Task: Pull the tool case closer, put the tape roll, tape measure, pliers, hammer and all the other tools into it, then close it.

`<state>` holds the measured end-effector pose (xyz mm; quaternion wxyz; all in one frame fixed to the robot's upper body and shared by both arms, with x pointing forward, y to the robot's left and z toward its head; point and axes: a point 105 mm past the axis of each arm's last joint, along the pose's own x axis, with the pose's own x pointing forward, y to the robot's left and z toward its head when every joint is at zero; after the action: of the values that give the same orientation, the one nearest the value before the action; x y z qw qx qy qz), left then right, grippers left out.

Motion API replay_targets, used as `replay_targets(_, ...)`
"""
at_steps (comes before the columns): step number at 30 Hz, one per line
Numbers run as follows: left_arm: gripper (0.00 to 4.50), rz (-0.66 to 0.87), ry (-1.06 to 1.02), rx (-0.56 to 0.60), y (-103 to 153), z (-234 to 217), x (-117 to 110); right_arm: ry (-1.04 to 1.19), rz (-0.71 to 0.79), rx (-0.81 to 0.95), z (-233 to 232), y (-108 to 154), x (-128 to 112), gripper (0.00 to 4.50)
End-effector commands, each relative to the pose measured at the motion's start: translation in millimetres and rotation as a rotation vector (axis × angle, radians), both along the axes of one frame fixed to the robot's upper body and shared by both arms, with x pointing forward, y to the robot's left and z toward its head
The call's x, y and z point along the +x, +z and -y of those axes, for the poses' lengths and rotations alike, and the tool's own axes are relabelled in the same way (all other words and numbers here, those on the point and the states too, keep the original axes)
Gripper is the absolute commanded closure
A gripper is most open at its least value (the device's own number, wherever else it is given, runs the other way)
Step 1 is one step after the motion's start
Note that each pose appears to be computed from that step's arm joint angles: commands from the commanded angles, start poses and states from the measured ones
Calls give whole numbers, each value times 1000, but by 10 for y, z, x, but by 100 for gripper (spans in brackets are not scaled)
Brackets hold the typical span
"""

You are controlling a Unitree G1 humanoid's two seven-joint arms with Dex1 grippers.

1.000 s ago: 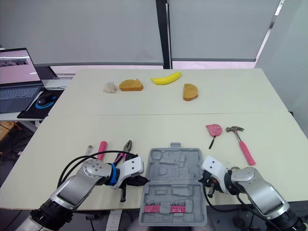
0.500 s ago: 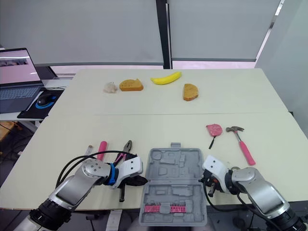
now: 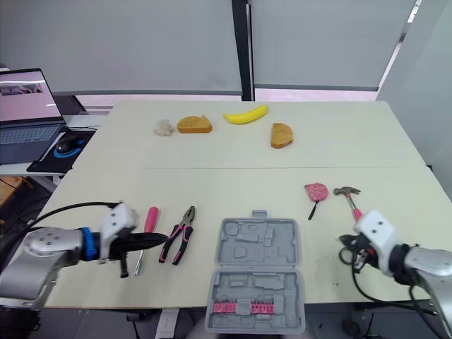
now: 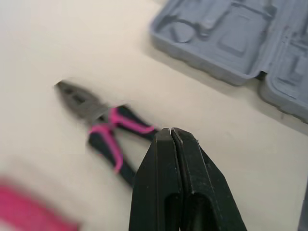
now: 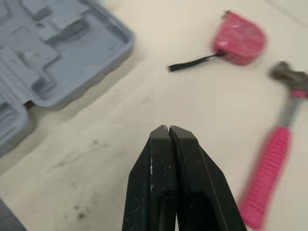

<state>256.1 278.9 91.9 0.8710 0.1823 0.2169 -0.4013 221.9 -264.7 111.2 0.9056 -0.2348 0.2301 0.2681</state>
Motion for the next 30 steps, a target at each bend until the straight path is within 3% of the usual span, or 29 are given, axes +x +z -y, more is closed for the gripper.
replay_targets(1,366,45,130,4,142,-372,-36,-23,67,-63,221,182,-93,450)
replay_targets(5,239,12,259,-37,135,-748,-272,-53,49,-17,339,257,-313,367)
replay_targets(13,0,-36,359,-66,-32,-912,-569,-75,-34,46,387,206,-547,184)
replay_targets(20,0,-40,409,-77,-108,-963,-653,-96,-45,42,492,210,-579,3)
replay_targets(25,0,-44,431,-78,-156,-974,-747,-70,-52,41,464,200,-536,3)
replay_targets(30,0,-34,316,-72,-98,-755,-676,-35,-41,1,441,174,-445,3)
